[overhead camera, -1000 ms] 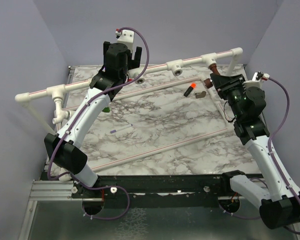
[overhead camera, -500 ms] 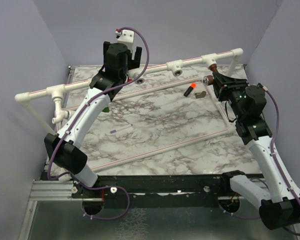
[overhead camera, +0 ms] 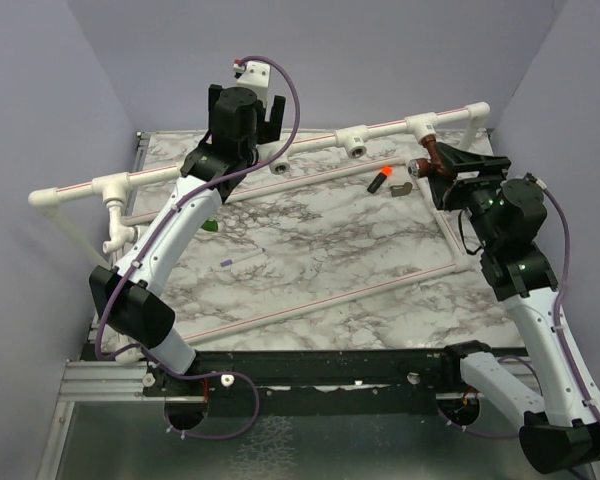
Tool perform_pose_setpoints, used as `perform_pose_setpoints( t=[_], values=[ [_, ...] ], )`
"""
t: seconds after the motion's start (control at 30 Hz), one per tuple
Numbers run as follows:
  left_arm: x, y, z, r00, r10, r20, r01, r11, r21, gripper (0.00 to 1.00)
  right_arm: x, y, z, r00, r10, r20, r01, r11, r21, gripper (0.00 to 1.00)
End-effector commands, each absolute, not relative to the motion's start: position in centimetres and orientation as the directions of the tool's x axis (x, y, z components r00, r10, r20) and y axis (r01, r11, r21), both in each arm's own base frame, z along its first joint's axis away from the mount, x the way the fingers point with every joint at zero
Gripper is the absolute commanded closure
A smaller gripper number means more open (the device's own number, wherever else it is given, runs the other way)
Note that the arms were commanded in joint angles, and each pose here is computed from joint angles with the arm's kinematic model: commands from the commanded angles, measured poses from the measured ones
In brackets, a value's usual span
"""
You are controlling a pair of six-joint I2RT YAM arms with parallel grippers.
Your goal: Install the water faucets
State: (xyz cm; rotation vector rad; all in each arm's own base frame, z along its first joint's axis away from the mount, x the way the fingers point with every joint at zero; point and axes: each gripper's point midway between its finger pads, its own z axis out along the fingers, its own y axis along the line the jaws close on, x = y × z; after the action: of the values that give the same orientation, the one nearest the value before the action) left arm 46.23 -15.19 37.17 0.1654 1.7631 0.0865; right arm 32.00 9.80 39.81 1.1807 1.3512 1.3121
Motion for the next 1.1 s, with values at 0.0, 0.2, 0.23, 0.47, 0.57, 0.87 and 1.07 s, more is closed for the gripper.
perform_pose_setpoints(
  t=[0.0,0.2,0.23,0.47,0.57,0.87,1.07],
  values=[
    [46.1,-15.5,34.3,-0.267,0.199,-0.943,0.088,0.979,0.182,0.03,31.0,10.1,39.8,-0.175,0.985,-0.015,0.041,0.023,0.999,0.32],
    [46.2,-15.6,34.0,-0.272,0.203,-0.941,0.088,0.979,0.186,0.03,30.0,9.7,37.7,-0.186,0.967,-0.175,0.108,0.198,0.974,0.28],
    [46.2,-15.6,34.0,-0.272,0.203,-0.941,0.088,0.979,0.186,0.03,29.8,9.5,37.6,-0.184,0.961,-0.205,0.107,0.227,0.968,0.28],
    [46.4,-15.9,33.7,-0.278,0.205,-0.939,0.094,0.978,0.186,0.03,28.0,7.7,38.4,-0.151,0.863,-0.482,0.056,0.494,0.868,0.26],
    [46.4,-15.9,33.7,-0.279,0.205,-0.938,0.093,0.978,0.186,0.03,27.4,7.3,39.5,-0.128,0.760,-0.637,-0.025,0.640,0.768,0.26],
    [46.4,-15.9,33.6,-0.280,0.211,-0.937,0.097,0.977,0.191,0.03,26.3,8.1,41.8,-0.006,0.251,-0.968,-0.301,0.923,0.242,0.26],
    [46.5,-16.0,33.5,-0.282,0.213,-0.936,0.097,0.976,0.193,0.03,26.2,7.2,41.2,0.155,-0.230,-0.961,-0.330,0.905,-0.270,0.22]
  ],
)
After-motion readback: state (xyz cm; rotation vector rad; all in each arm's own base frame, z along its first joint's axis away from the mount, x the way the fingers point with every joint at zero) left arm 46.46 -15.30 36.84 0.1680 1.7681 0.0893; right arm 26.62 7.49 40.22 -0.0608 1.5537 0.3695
